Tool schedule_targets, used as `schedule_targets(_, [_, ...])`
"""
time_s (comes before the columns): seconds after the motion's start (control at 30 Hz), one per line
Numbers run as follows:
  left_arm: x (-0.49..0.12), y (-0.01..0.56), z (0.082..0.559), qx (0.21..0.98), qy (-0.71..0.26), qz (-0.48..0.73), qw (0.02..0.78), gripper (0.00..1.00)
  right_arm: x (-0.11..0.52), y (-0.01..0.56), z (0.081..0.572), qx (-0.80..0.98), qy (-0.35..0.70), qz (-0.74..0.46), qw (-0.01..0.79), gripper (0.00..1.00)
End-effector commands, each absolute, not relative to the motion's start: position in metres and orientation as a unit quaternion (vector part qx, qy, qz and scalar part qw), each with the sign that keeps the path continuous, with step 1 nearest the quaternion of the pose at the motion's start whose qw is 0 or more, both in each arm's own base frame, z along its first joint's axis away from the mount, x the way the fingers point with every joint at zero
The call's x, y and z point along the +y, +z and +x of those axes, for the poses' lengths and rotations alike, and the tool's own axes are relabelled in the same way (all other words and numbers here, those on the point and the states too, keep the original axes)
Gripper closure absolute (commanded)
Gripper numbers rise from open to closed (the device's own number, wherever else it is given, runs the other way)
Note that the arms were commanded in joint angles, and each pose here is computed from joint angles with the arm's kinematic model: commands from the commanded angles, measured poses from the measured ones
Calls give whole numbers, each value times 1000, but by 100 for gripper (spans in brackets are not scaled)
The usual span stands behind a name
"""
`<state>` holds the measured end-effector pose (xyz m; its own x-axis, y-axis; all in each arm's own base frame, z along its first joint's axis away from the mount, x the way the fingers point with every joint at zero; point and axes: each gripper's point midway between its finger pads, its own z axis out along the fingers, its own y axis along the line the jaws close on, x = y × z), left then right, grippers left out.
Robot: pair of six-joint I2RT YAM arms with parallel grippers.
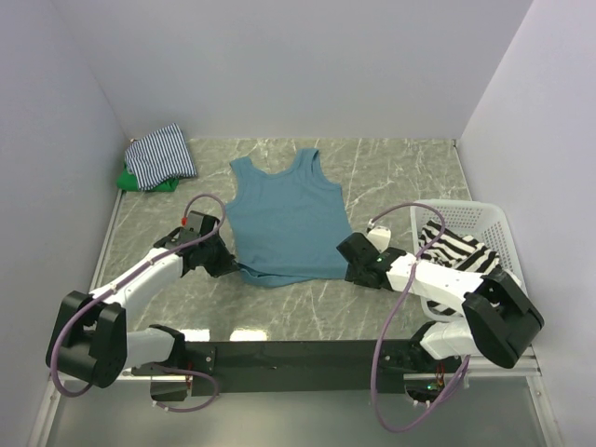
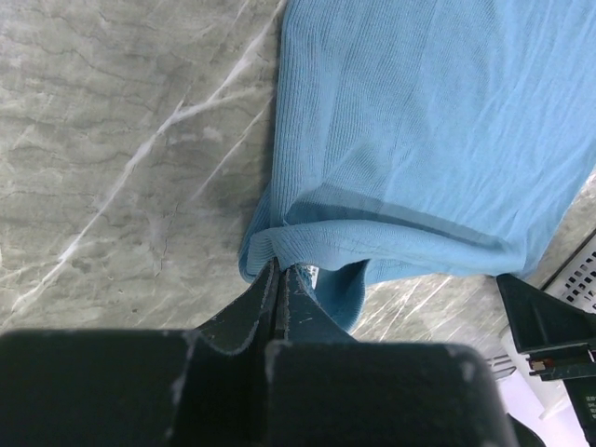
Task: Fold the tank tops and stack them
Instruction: Flatten the tank top out
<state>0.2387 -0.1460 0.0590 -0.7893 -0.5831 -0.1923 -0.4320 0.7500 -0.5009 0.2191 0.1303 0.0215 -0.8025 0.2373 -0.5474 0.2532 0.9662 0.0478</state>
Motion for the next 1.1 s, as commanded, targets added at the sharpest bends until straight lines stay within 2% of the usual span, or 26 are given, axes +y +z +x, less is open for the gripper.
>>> schedule_targets(0.0, [-151, 71, 252, 915, -239, -263, 192, 99, 137, 28, 231, 938, 11, 154, 309, 44])
schedule_targets(0.13, [-151, 70, 253, 916, -237, -261, 192, 99, 138, 31, 240, 935, 3, 158, 316, 47])
schedule_targets(0.23, [-151, 71, 254, 916, -238, -259, 193, 99, 139, 34, 248, 933, 5, 164, 322, 56])
schedule_targets(0.33, [-151, 71, 253, 916, -237, -259, 194, 99, 137, 35, 255, 932, 4, 167, 321, 76])
schedule_targets(0.37, [-150, 70, 253, 916, -236, -260, 193, 99, 138, 38, 258, 931, 6, 167, 324, 93])
schedule_targets(0.43, [-151, 71, 252, 917, -237, -258, 193, 99, 136, 44, 263, 929, 9, 172, 329, 100])
schedule_targets(0.77, [-147, 74, 256, 917, -228, -253, 205, 99, 136, 80, 285, 923, 43, 170, 343, 100])
schedule_targets(1.07, [-147, 68, 256, 920, -222, -253, 200, 99, 124, 70, 310, 929, 22, 179, 324, 100])
